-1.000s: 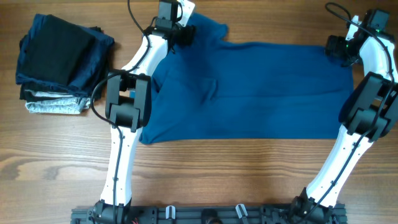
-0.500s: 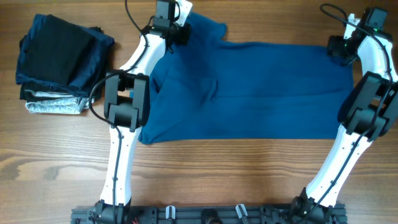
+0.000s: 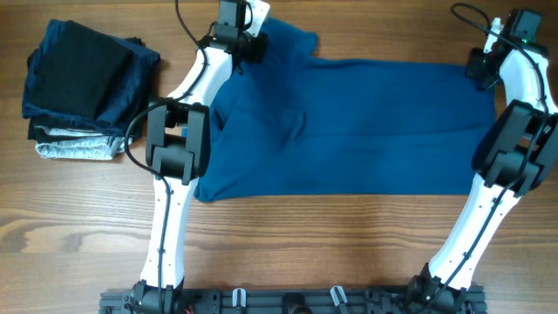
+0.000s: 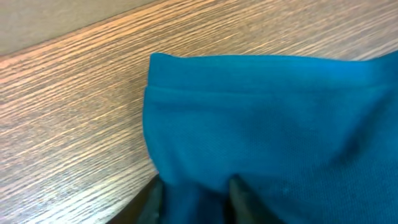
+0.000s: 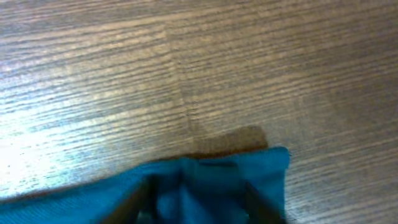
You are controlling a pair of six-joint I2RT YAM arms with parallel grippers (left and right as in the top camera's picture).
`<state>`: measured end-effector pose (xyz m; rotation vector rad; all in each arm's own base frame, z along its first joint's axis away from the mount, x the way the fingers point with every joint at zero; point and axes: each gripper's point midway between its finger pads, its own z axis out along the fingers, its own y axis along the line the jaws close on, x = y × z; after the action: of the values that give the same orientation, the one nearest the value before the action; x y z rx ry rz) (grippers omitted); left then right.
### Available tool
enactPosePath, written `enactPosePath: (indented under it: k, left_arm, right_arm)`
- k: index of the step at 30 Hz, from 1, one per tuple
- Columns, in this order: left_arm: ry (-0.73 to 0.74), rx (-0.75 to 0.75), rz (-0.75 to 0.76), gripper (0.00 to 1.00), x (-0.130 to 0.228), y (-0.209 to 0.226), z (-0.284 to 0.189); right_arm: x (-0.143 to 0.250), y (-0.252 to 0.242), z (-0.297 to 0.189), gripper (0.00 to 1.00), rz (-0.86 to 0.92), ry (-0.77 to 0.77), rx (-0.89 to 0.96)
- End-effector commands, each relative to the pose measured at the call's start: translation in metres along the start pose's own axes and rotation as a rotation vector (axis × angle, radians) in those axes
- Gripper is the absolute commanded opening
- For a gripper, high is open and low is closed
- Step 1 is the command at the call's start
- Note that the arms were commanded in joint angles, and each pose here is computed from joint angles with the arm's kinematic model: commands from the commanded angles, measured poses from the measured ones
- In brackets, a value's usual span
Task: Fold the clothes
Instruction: 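Grasp the shirt's top edge with both grippers at each end, then fold the top edge down toward the bottom edge with both grippers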
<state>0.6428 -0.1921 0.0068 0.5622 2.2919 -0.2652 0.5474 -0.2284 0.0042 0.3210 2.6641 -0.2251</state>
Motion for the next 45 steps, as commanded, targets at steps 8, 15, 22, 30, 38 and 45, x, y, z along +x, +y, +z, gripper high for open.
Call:
enactPosePath:
  k: [8, 15, 22, 30, 38, 45]
  left_arm:
    - [0.1, 0.008, -0.031, 0.26, 0.044, 0.003, 0.019]
    - [0.1, 0.007, -0.031, 0.29, 0.044, 0.003, 0.019]
    - [0.099, 0.006, -0.031, 0.25, 0.044, 0.004, 0.019]
    - [0.08, 0.004, -0.028, 0.04, 0.034, 0.004, 0.013]
    - [-0.032, -0.014, -0.038, 0.04, -0.036, 0.005, -0.044]
    - [-0.043, -0.015, -0.082, 0.04, -0.069, -0.002, -0.101]
  right_arm:
    - [0.041, -0.029, 0.042, 1.0, 0.011, 0.111, 0.149]
    - [0.051, -0.004, 0.046, 0.84, 0.056, 0.129, -0.042]
    - [0.067, 0.012, 0.058, 0.48, 0.085, 0.172, -0.115]
    - [0.061, 0.011, 0.055, 0.04, 0.055, 0.155, -0.116]
    - [0.009, 0.0, -0.006, 0.04, 0.052, 0.022, -0.095]
    - [-0.013, -0.006, -0.069, 0.04, 0.052, -0.028, -0.087]
